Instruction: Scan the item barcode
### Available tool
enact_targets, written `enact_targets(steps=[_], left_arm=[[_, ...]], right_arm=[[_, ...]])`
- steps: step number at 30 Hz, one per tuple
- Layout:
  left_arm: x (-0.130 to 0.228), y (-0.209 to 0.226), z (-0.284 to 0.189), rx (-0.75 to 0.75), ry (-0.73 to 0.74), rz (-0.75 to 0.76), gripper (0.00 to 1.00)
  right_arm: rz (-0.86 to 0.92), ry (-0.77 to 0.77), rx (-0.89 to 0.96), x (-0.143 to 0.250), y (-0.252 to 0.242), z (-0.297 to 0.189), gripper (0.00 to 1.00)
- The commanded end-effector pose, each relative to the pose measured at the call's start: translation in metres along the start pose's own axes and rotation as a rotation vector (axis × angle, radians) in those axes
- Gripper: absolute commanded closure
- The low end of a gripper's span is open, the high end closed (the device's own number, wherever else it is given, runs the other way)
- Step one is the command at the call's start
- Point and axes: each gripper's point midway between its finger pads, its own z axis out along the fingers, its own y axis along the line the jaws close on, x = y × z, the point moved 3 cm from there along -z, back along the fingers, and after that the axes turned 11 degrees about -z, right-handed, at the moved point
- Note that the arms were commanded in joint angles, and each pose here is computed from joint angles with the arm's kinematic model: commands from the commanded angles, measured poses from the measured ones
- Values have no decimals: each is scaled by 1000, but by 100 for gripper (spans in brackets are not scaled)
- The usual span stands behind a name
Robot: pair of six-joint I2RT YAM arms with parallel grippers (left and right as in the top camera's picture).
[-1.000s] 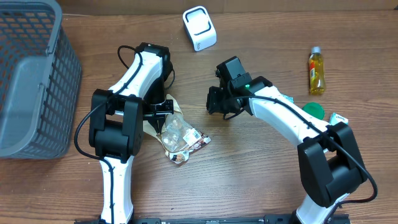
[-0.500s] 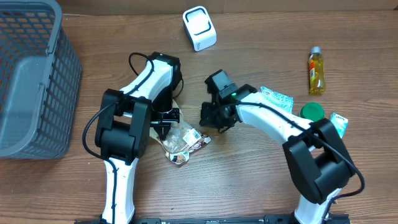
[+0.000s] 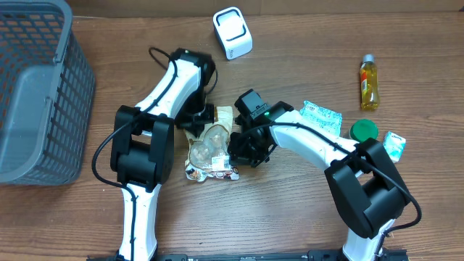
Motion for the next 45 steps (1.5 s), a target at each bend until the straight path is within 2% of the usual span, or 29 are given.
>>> enact_targets(steps=[1,5,11,15,19,24,27,31,35,39,42,45], left_arm=[[-25,-27,-28,143,-129,21,96],[-28,-46,-33,265,-131,47,96],[-22,-25,-72,266,-102,2,96],[-10,4,-74,128,-63,-43,96],[-5,32,-62,-56,-54,-107,96],[-2,36,-38,-114,-23,-100,96],[-6,34,-22,-111,-26,-100,96],[-13,24,-11,-49,-39,-57,96],[-20,-5,-11,116,-51,31,96],[-28,-23,-15,222,-82,51,96],[-30,-24,-25,247,-87,48,96],[-33,-18,-49,266,-101,32,96]], right_arm=[[-49,33,-28,12,19,10,91],[-93,27,-37,15,31,16,88],[-77,-18,-47,-2,33,-7,88],[-29,-113,8,-27,10,-26,85],[31,-120,76,-32,-18,-23,86],[90,-56,98,-12,-27,-2,86],[64,-33,104,-2,-22,9,86],[39,-17,101,7,-4,20,86],[-10,-11,51,14,20,30,86],[-79,-32,-1,14,42,36,86],[-97,-49,-19,10,50,35,85],[-151,-50,-71,1,59,18,79]])
